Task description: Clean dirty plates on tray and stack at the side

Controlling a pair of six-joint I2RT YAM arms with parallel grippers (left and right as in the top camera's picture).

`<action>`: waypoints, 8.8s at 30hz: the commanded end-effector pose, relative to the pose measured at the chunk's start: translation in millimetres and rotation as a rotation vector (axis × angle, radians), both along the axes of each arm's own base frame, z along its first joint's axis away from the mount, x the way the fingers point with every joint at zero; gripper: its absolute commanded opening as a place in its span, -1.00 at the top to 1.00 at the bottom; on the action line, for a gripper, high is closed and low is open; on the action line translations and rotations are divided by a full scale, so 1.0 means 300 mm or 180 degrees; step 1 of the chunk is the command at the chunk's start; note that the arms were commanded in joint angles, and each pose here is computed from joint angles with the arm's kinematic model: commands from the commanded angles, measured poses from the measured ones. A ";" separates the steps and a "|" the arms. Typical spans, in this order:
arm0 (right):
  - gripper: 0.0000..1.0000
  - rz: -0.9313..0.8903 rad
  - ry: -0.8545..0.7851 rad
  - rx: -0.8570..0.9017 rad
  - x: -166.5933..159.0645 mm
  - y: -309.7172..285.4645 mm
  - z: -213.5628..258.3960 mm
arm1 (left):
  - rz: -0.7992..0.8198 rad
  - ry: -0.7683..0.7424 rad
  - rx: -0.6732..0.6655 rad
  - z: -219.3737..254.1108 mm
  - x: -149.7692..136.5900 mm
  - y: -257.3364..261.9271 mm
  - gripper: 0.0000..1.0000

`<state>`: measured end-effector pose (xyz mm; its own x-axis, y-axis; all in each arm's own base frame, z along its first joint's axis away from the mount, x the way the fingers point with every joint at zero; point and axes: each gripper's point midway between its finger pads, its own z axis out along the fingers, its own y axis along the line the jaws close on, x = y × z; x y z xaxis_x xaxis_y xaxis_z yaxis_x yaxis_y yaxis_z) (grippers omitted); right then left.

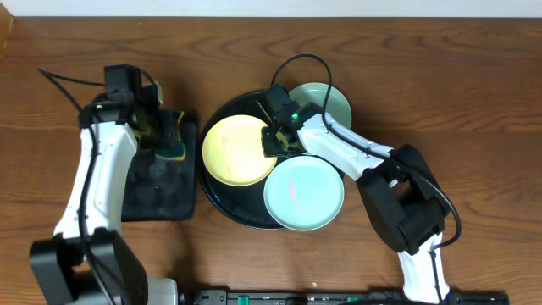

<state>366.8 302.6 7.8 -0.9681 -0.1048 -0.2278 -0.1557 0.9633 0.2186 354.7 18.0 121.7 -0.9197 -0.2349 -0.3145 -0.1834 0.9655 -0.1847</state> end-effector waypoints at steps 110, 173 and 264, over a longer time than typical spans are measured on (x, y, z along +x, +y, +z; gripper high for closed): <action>0.98 0.0108 0.0586 0.0368 -0.029 -0.060 -0.059 | -0.0130 0.0489 0.0109 -0.306 0.074 -0.353 0.86; 0.98 0.0260 -0.2708 -0.2124 0.009 -0.108 0.721 | 0.1065 -0.0169 0.0250 0.240 0.054 0.099 0.85; -0.08 0.1326 -0.0323 -0.0023 0.000 0.013 0.075 | 0.0988 -0.0159 0.0232 0.235 0.058 0.068 0.85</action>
